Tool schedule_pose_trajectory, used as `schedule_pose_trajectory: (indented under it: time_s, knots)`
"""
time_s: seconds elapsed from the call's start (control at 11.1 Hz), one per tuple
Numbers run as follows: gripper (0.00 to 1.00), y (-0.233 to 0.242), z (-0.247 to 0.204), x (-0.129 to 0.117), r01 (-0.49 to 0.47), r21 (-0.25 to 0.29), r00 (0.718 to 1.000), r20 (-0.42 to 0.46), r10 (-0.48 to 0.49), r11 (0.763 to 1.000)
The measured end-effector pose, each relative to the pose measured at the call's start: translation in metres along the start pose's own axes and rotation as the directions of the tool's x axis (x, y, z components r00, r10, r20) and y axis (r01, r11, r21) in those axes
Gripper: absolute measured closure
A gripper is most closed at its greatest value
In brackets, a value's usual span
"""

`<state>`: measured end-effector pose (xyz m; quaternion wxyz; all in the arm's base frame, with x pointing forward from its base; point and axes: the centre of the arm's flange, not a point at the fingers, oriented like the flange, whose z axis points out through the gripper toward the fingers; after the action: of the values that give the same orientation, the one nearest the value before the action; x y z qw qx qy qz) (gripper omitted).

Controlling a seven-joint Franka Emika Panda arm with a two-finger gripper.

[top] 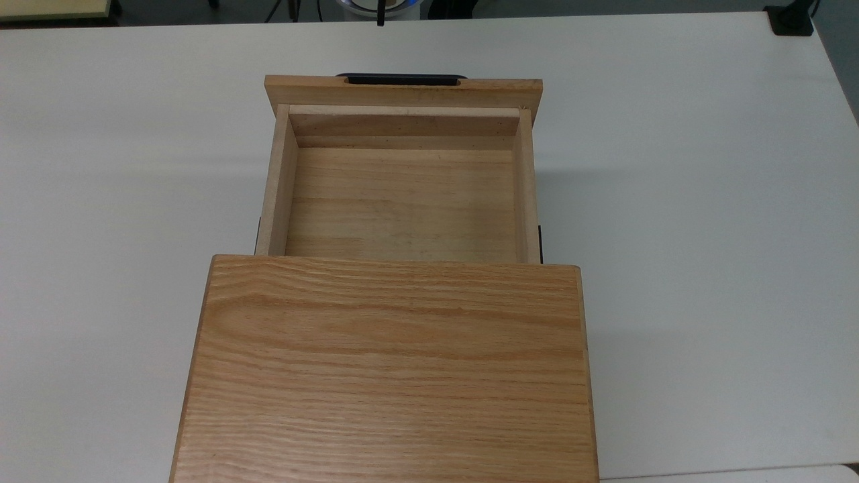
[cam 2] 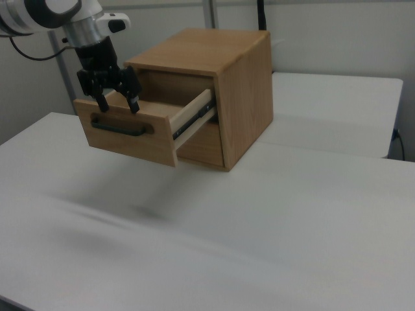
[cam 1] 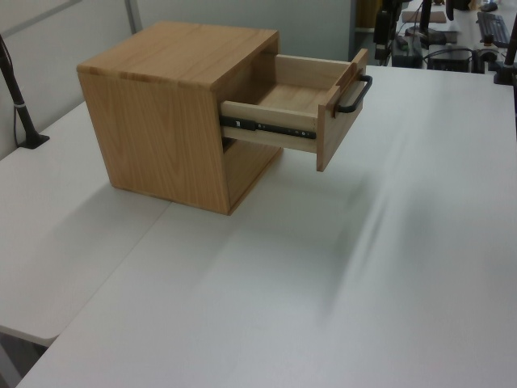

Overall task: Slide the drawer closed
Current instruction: 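Lower the gripper onto the front panel of the open drawer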

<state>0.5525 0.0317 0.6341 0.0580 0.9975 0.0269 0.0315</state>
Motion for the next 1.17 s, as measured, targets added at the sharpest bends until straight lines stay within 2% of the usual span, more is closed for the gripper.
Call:
schedule_pose_trajectory:
  time_s: [0.09,0.27,0.36,0.9,1.17]
  knots:
    - [0.0,-0.007,0.0,0.0,0.01,0.014,1.0,0.0,-0.01,1.0]
    - [0.0,-0.014,0.0,0.0,0.007,0.075,1.0,0.003,-0.007,0.997]
    - [0.0,-0.014,0.0,0.0,0.007,0.082,1.0,0.003,-0.007,0.997]
    - [0.0,-0.015,0.0,0.0,0.007,0.083,1.0,0.007,-0.007,0.997]
    - [0.02,-0.016,0.01,-0.009,0.044,0.084,0.995,0.086,-0.051,0.996]
